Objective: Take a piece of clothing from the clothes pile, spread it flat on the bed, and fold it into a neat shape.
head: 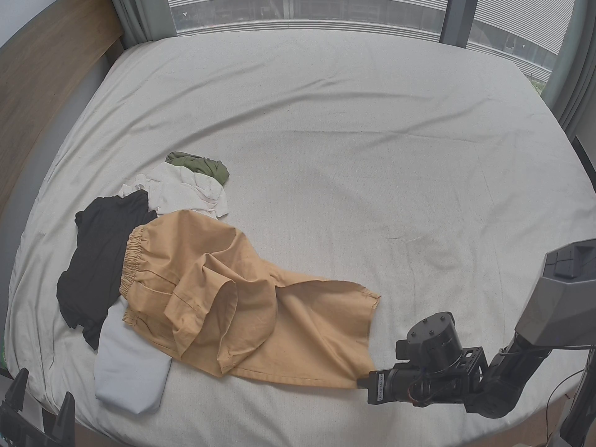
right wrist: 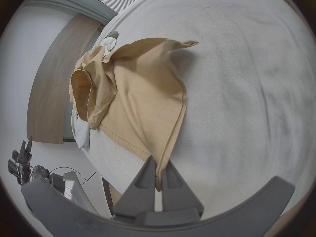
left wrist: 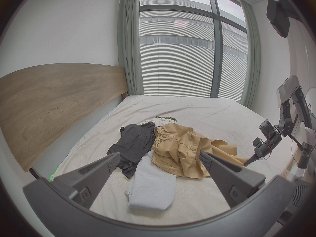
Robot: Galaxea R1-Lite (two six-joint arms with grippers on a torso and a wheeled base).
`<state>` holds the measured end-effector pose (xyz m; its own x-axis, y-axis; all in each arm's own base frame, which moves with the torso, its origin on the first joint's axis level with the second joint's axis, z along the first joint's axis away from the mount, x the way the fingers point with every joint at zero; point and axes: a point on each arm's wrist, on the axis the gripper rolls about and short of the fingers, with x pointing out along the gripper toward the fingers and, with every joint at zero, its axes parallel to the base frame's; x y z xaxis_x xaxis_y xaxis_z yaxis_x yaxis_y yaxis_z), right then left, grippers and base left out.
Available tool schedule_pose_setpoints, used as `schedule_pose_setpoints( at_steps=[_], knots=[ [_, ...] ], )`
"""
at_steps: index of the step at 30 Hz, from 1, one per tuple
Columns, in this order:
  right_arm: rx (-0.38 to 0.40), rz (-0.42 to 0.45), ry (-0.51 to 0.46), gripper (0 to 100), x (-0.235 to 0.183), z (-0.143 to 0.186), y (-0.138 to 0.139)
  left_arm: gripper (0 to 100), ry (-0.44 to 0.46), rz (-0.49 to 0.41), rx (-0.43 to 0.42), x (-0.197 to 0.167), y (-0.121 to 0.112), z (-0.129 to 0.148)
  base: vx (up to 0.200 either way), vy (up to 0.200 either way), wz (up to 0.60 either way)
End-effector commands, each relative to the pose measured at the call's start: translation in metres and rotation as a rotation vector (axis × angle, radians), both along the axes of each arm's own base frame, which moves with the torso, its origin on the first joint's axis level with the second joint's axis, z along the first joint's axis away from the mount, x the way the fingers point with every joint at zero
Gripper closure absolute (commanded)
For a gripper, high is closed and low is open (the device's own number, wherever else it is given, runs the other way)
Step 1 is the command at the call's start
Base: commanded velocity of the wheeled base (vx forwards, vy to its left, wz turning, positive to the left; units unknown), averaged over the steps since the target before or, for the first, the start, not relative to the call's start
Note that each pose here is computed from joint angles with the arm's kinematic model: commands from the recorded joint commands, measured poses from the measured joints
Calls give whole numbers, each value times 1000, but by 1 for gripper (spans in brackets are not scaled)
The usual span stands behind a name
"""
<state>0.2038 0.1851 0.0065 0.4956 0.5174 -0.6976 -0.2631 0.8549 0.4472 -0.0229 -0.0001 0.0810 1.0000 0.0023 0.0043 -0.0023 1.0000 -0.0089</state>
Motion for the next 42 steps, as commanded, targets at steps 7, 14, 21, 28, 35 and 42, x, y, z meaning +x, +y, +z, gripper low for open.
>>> schedule_pose_setpoints(
  at_steps=[7, 14, 21, 28, 35, 42],
  knots=[
    [-15, -17, 17, 100, -19, -6, -23, 0, 3, 1, 0, 0, 0, -5, 0, 0, 0],
    [-28, -49, 17, 100, -22, -8, -39, 0, 3, 1, 0, 0, 0, -5, 0, 0, 0],
    [-46, -73, 15, 100, -28, -9, -56, 0, 3, 1, 1, 0, 0, -5, 0, 0, 0],
    [-54, -99, 20, 100, -35, -10, -70, 0, 3, 1, 1, 0, 0, -5, 0, 0, 0],
    [-79, -121, 17, 100, -38, -10, -83, 0, 3, 1, 1, 0, 0, -5, 0, 0, 0],
    [-102, -138, 23, 100, -36, -10, -90, 0, 3, 1, 1, 0, 0, -5, 0, 0, 0]
  ],
)
